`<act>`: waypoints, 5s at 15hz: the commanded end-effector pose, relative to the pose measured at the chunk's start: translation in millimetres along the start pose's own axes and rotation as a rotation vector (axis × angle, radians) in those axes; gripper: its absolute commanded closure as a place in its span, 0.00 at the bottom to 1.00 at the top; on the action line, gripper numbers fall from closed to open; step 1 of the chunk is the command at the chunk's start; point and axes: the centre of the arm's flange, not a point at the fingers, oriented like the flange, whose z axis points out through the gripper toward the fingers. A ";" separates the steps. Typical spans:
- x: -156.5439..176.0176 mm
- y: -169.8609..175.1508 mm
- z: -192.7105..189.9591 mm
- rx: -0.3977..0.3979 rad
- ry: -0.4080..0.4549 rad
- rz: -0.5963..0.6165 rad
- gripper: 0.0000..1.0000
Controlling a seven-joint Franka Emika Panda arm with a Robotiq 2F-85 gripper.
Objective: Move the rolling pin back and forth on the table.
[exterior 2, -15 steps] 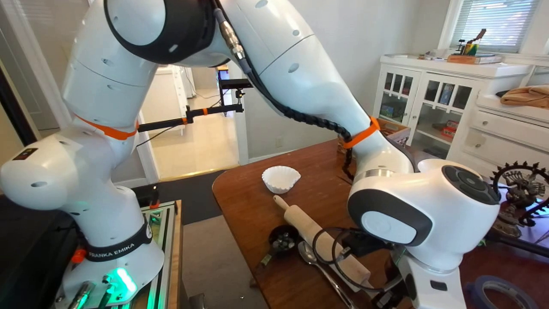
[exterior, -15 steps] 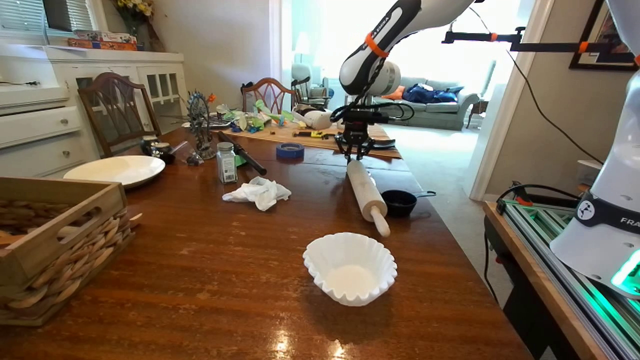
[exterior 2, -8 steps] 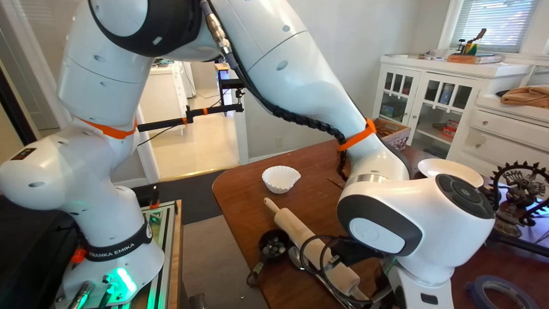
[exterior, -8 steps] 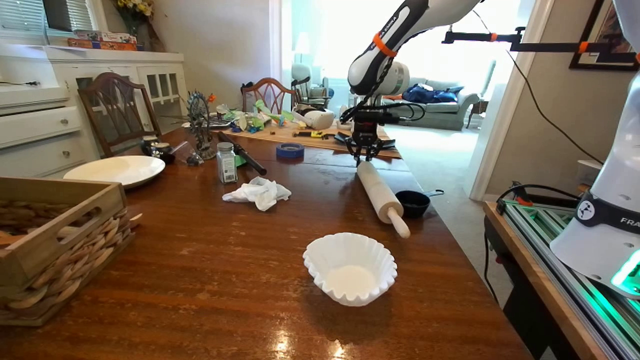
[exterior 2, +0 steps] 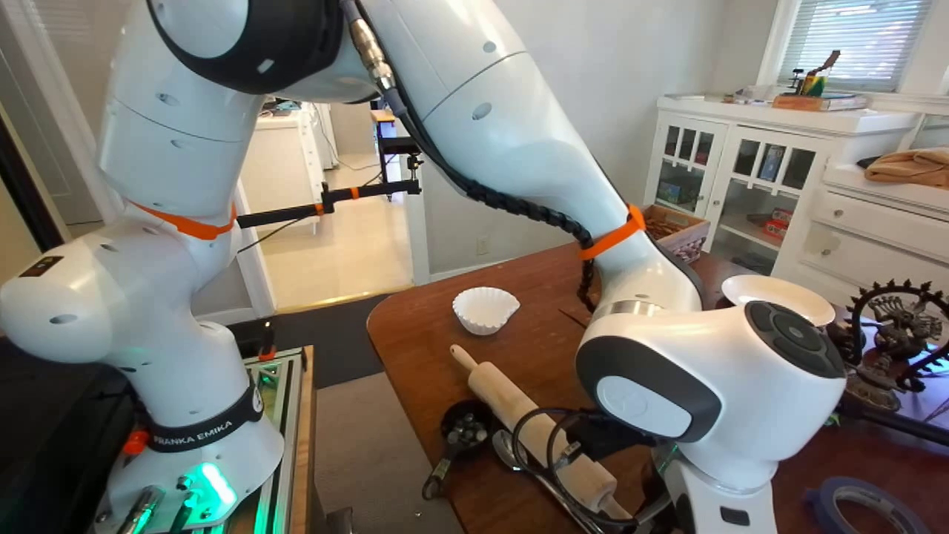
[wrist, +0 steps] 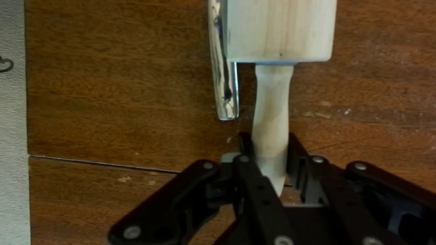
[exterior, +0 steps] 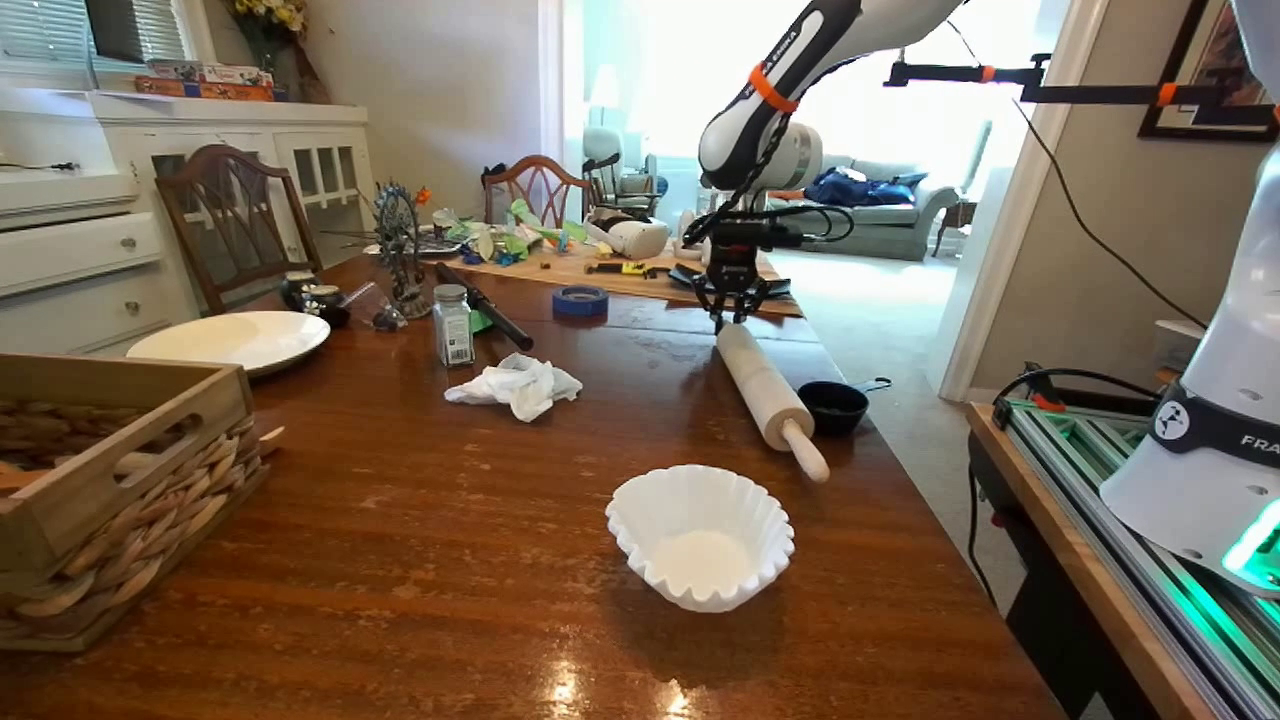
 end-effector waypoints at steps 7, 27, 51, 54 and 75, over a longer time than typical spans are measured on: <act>-1.8 -69.3 -2.3 0.058 0.037 0.180 0.93; 38.5 -169.8 -21.8 0.060 -0.033 0.127 0.93; 42.2 -209.3 -8.4 0.205 -0.002 0.225 0.93; 36.9 -189.2 -4.3 0.208 -0.003 0.200 0.93; 8.9 -23.9 3.6 0.154 -0.023 0.050 0.93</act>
